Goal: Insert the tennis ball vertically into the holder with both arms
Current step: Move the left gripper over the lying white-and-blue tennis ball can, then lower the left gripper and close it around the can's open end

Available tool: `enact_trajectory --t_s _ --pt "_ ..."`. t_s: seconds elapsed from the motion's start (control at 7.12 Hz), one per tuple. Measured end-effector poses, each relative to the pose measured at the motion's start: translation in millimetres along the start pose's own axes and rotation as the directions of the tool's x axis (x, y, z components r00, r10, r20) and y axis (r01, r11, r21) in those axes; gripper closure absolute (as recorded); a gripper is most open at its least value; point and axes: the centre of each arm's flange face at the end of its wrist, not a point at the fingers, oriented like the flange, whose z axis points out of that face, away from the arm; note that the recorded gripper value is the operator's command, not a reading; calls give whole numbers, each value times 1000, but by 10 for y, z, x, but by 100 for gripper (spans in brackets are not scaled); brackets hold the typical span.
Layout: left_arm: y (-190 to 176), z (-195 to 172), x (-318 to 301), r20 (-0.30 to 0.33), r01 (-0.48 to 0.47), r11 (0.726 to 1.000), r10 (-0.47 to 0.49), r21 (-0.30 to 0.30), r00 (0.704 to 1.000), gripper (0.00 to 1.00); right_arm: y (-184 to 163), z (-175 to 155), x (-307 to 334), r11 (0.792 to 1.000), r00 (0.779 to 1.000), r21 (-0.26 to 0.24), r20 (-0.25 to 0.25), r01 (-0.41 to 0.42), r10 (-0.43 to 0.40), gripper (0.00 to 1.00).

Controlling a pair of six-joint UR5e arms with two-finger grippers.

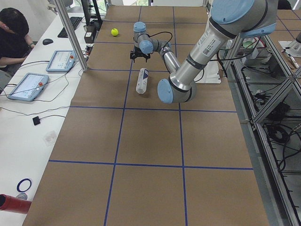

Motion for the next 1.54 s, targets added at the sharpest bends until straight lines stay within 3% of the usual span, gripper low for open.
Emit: enact_trajectory --t_s 0.56,1.54 --pt "-3 362 82 5 -58 996 58 -62 998 1 -5 8 7 1000 1000 -1 1 -2 2 1" --pt "-26 687 286 9 -80 991 81 -107 997 1 2 23 23 1000 1000 -5 1 -4 4 1"
